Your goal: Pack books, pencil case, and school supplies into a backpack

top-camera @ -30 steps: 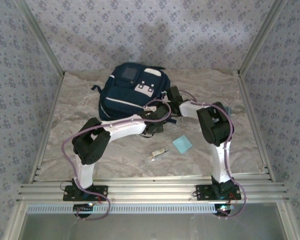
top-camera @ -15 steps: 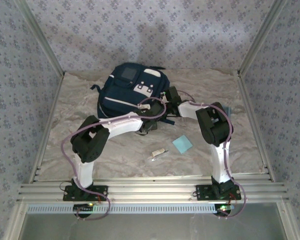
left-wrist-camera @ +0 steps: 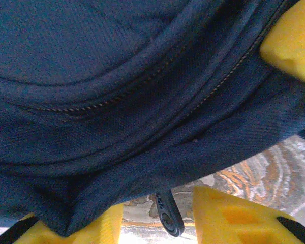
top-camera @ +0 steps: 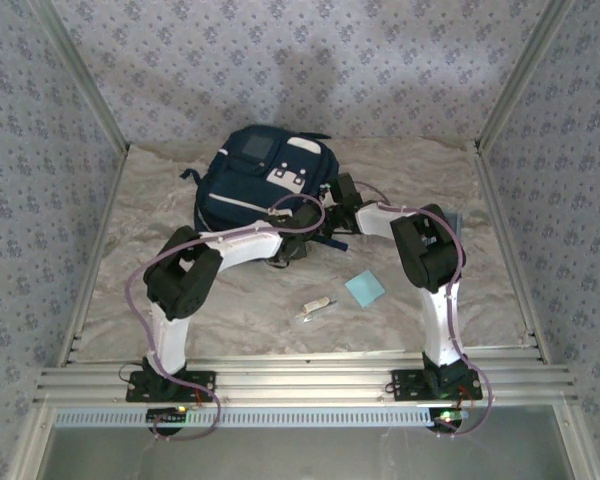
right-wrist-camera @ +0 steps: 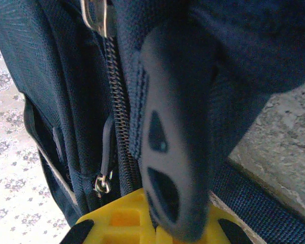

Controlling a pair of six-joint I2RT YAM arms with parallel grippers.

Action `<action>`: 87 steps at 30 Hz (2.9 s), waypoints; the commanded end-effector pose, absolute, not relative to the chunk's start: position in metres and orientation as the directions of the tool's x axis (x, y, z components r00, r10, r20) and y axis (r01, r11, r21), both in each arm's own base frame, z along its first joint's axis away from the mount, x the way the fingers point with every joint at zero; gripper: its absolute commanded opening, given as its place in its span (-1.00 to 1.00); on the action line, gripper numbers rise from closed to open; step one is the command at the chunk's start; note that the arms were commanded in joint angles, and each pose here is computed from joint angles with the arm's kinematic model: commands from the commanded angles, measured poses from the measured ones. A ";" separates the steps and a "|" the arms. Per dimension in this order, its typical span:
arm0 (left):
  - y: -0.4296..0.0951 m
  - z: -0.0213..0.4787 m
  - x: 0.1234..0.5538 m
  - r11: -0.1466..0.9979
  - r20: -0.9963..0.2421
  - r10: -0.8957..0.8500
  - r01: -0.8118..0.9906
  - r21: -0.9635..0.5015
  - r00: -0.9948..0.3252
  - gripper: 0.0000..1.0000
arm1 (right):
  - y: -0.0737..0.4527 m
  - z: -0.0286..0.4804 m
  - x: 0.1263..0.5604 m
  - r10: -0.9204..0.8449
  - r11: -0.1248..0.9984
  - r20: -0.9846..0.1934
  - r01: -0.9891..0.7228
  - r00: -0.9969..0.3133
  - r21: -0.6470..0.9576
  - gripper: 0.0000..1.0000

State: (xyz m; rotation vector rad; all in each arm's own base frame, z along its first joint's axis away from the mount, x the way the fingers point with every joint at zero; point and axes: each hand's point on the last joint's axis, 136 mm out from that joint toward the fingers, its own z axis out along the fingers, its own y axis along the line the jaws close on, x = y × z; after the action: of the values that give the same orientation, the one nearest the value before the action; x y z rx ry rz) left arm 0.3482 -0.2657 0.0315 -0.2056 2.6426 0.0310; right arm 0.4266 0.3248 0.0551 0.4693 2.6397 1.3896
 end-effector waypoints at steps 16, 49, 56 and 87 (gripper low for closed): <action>-0.241 0.060 0.346 0.992 -0.500 -0.066 -0.110 0.059 -0.863 -1.00 | 0.301 0.067 0.449 0.368 0.518 -0.020 0.187 -0.930 0.834 -1.00; -0.337 0.132 0.326 0.882 -0.457 -0.041 0.183 -0.435 -0.888 -1.00 | 0.175 0.116 0.392 0.434 0.640 -0.167 0.172 -0.885 0.749 0.52; -0.384 0.170 0.327 0.757 -0.459 -0.105 0.229 -0.612 -0.882 -1.00 | 0.199 0.110 0.341 0.459 0.618 -0.161 0.183 -0.874 0.765 1.00; -0.314 0.154 0.323 0.802 -0.441 -0.076 0.208 -0.560 -0.894 -1.00 | 0.132 0.146 0.367 0.651 0.624 -0.399 0.155 -0.646 0.766 -1.00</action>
State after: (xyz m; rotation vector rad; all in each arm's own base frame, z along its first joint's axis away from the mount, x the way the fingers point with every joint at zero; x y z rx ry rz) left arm 0.3303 -0.3350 0.1404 0.0690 2.5498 -0.9074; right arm 0.3612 0.1594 0.1334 0.6307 2.2189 1.0632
